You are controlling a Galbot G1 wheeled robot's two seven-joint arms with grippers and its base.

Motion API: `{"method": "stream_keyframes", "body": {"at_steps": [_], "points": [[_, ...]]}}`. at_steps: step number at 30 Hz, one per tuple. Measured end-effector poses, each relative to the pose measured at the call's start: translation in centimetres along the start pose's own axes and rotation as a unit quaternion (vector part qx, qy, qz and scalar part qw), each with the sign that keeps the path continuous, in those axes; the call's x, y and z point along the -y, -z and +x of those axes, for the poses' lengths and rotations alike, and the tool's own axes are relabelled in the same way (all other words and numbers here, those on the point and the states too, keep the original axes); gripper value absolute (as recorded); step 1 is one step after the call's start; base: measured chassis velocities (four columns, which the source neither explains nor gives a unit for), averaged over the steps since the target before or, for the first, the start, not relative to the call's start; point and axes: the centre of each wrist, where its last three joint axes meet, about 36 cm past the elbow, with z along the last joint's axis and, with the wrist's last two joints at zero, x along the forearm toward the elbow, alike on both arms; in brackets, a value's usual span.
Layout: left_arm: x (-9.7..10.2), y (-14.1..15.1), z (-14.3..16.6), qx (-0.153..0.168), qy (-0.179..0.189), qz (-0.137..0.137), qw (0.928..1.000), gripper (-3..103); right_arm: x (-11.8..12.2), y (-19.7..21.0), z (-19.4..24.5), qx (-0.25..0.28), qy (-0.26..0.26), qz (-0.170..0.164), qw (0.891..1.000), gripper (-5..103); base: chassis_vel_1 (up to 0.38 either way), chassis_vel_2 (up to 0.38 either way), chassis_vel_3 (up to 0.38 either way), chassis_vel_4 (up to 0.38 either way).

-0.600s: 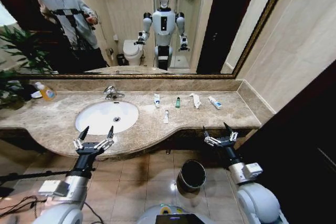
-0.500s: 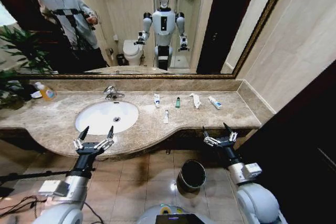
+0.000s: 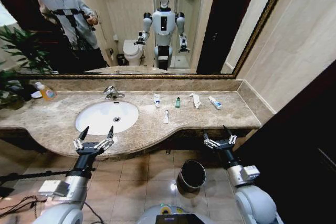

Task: Pick up the trash from the sink and place it in the trash bin.

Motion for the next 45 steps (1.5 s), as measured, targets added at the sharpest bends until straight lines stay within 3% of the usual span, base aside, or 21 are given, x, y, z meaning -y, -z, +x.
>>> {"method": "stream_keyframes", "body": {"at_steps": [12,16,23,30,45], "points": [[0.0,0.0,0.0,0.0,0.0,0.0,1.0,100,2.3,-1.1,-3.9,-0.007,0.007,0.007,1.0,100,0.0,0.0,0.0,0.0],[0.0,0.0,0.0,0.0,0.0,0.0,1.0,100,4.3,-1.9,-7.4,-0.017,0.006,0.006,1.0,100,0.0,0.0,0.0,0.0],[0.0,0.0,0.0,0.0,0.0,0.0,1.0,100,10.1,-4.8,-17.4,-0.037,-0.021,0.018,0.999,100,0.0,0.0,0.0,0.0],[0.0,0.0,0.0,0.0,0.0,0.0,1.0,100,13.2,-7.6,-22.6,-0.062,-0.019,0.027,0.998,100,0.0,0.0,0.0,0.0],[0.0,0.0,0.0,0.0,0.0,0.0,1.0,100,16.8,-8.4,-27.5,-0.078,-0.046,0.016,0.996,100,0.0,0.0,0.0,0.0]]}}
